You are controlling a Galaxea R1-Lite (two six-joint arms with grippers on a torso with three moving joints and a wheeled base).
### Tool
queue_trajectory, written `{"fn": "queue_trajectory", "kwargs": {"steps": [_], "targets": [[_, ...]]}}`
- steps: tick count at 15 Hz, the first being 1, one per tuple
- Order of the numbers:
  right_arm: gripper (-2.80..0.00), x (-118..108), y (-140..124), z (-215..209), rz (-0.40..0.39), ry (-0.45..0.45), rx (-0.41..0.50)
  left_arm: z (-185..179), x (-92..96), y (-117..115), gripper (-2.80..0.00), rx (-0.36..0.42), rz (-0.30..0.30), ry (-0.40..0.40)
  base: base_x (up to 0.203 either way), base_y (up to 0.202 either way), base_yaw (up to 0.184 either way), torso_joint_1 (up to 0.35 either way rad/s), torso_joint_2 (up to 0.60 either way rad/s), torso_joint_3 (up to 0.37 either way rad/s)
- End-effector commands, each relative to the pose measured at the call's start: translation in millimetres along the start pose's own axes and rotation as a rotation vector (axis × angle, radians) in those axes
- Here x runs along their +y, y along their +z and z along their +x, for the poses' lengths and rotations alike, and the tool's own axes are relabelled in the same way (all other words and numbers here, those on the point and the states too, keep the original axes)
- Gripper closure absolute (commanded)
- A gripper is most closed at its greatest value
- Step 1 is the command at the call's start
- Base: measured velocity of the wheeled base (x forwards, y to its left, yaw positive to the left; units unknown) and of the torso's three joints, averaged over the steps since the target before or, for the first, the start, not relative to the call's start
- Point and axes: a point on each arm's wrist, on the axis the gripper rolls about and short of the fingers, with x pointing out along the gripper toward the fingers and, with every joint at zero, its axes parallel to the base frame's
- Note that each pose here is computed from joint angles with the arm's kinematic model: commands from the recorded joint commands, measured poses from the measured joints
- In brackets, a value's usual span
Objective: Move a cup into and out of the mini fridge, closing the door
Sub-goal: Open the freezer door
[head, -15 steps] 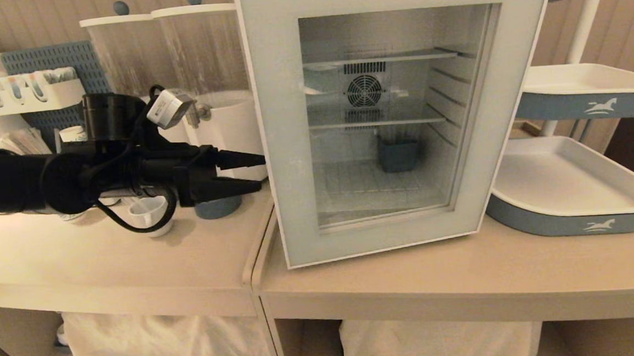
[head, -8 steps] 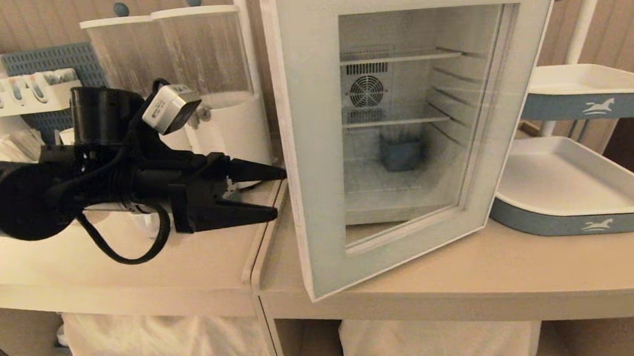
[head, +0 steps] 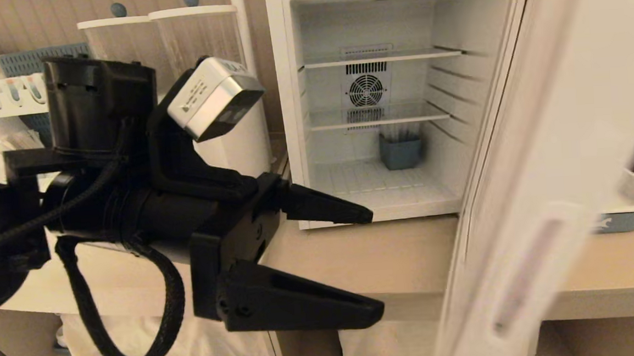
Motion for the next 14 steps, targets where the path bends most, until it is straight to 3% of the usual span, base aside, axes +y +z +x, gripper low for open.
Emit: {"fn": "queue_trajectory", "kwargs": {"steps": [1,4,9,14], "targets": [[0.00,0.0,0.0,0.1,0.000,-0.001,0.002,-1.8,-17.0,0.0,-2.80,-0.003,0.014,-0.027,0.000,0.000,0.000,0.000,0.00,0.000],[0.00,0.0,0.0,0.1,0.000,-0.001,0.002,-7.8,-25.2,-11.3,-2.80,0.010,-0.006,0.032,0.000,0.000,0.000,0.000,0.00,0.000],[0.00,0.0,0.0,0.1,0.000,-0.001,0.002,-26.7,-50.9,-18.8,-2.80,-0.007,-0.057,0.365,0.000,0.000,0.000,0.000,0.00,0.000],[0.00,0.0,0.0,0.1,0.000,-0.001,0.002,-51.1,-84.3,-18.4,-2.80,-0.054,-0.092,0.549,0.000,0.000,0.000,0.000,0.00,0.000]]}}
